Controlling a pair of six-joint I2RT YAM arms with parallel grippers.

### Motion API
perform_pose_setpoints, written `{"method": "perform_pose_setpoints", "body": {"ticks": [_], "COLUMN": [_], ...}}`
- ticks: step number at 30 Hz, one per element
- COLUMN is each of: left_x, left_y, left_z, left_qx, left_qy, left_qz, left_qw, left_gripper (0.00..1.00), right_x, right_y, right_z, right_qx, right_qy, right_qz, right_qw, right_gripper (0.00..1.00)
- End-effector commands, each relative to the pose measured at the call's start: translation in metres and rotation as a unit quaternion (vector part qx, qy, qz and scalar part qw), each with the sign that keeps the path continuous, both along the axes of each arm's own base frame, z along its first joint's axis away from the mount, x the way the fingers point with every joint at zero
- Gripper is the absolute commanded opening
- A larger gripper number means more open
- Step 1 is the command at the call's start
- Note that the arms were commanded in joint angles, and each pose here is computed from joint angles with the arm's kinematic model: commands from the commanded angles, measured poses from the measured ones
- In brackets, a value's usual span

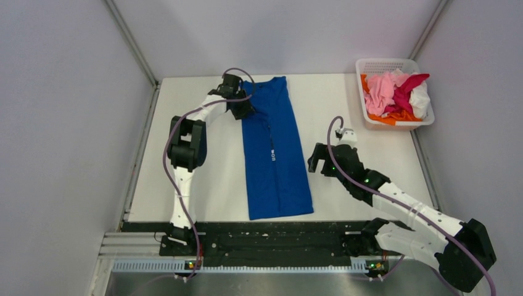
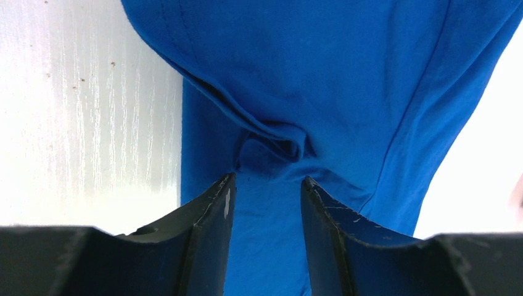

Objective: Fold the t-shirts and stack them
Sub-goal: Rotate the tshirt 90 degrees

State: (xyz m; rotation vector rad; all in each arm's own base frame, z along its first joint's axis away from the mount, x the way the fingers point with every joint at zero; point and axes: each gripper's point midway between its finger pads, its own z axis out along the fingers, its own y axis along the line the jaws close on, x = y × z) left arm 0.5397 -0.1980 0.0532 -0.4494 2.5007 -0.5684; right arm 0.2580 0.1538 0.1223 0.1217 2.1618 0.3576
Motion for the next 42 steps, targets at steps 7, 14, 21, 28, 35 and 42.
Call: {"method": "perform_pose_setpoints", "body": {"ticks": [7, 14, 21, 28, 35, 42], "left_x": [0.015, 0.025, 0.026, 0.003, -0.023, -0.035], "left_y": [-0.001, -0.006, -0.014, -0.006, 0.001, 0.005], "left_z": [0.0, 0.008, 0.032, 0.061, 0.061, 0.043], "left_qx": [0.0, -0.011, -0.033, -0.026, -0.012, -0.004], "left_qy": [-0.011, -0.018, -0.04, -0.058, -0.048, -0.011], "left_qz": [0.008, 0.009, -0.004, 0.008, 0.029, 0.039], "left_qw": [1.0, 1.0, 0.999, 0.998, 0.998, 0.999], "left_gripper": [0.41, 0.23, 0.0, 0.0, 0.0, 0.03], "right_x": [0.005, 0.005, 0.006, 0.006, 0.006, 0.006], "right_y": [-0.01, -0.015, -0.017, -0.015, -0.012, -0.01], "right_z": [0.008, 0.007, 0.006, 0.004, 0.002, 0.001], "right_qx": [-0.002, -0.007, -0.009, -0.007, -0.003, -0.003], "right_qy": [-0.019, -0.018, -0.018, -0.015, -0.013, -0.007], "right_qz": [-0.021, -0.028, -0.033, -0.031, -0.025, -0.021], "right_qw": [1.0, 0.999, 0.999, 0.999, 1.0, 1.0], "right_gripper": [0.99, 0.99, 0.99, 0.99, 0.99, 0.99]}}
